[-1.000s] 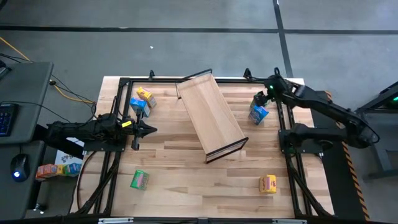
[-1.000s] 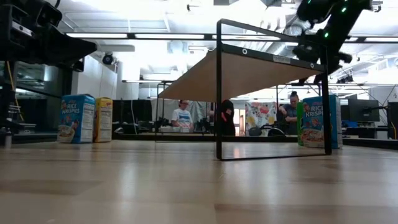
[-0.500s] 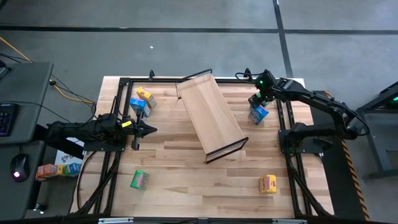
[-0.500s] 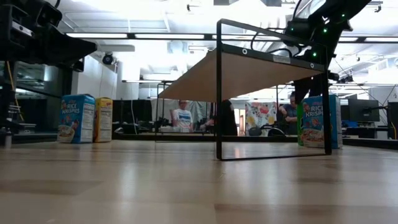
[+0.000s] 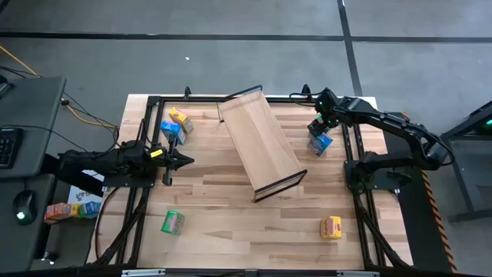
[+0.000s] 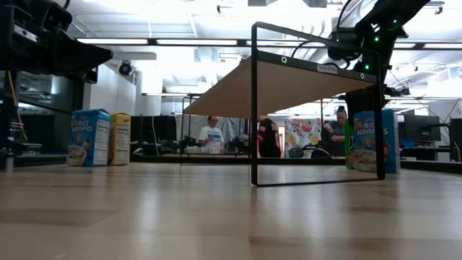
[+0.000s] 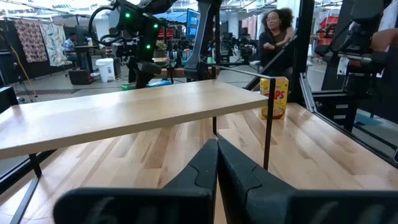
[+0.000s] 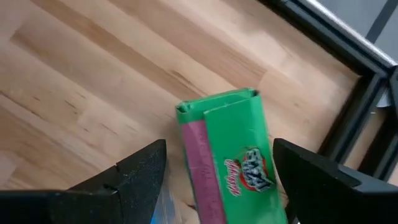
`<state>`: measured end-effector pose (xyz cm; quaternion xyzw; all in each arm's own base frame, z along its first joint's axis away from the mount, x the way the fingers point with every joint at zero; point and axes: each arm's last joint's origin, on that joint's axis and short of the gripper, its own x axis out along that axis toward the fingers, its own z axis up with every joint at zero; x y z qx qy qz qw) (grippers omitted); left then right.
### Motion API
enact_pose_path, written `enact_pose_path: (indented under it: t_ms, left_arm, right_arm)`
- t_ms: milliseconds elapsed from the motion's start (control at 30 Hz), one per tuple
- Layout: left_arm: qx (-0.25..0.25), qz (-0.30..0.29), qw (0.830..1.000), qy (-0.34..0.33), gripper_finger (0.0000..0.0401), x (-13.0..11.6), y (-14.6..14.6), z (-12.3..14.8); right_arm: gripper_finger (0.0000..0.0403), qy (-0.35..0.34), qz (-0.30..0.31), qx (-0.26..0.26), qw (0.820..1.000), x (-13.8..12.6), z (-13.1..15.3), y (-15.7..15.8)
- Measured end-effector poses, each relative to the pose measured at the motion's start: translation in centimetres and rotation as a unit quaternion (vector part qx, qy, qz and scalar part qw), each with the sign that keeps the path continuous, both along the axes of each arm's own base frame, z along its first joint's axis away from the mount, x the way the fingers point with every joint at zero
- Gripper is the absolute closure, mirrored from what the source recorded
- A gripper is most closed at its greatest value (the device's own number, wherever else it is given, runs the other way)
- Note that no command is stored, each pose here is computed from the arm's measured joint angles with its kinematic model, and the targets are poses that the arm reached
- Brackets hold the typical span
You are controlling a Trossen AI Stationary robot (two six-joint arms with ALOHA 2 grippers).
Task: Stack cereal on shelf
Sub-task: Put the top green cereal box on the shelf
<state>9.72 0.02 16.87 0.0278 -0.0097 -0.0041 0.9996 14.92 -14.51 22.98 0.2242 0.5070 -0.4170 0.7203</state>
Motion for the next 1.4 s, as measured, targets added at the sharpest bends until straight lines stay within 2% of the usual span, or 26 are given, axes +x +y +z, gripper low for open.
enact_pose_path:
  t_ms: [333, 700, 900, 1033, 1200, 1400]
  left_arm:
    - [0.000, 0.000, 1.000, 0.000, 0.0398, 0.0, 0.0, 0.0]
    - [0.000, 0.000, 1.000, 0.000, 0.0398, 0.0, 0.0, 0.0]
    - [0.000, 0.000, 1.000, 0.000, 0.0398, 0.0, 0.0, 0.0]
    - [0.000, 0.000, 1.000, 0.000, 0.0398, 0.0, 0.0, 0.0]
    - [0.000, 0.000, 1.000, 0.000, 0.0398, 0.0, 0.0, 0.0]
    - [0.000, 0.000, 1.000, 0.000, 0.0398, 0.0, 0.0, 0.0]
  right_arm:
    - [0.0120, 0.020, -0.012, 0.013, 1.000, 0.5, -1.0, -0.5]
    - [0.0220, 0.025, -0.022, 0.013, 0.999, -0.1, -1.1, -1.1]
    - [0.0250, 0.026, 0.003, 0.017, 1.000, 0.0, -0.6, -1.1]
    - [0.0258, 0.010, 0.018, -0.007, 1.000, 0.6, 2.2, -1.7]
    - [0.0258, -0.062, 0.046, -0.059, 0.995, 1.8, 8.3, -2.2]
    - [0.0258, -0.178, 0.111, -0.119, 0.971, 3.8, 15.5, -0.4]
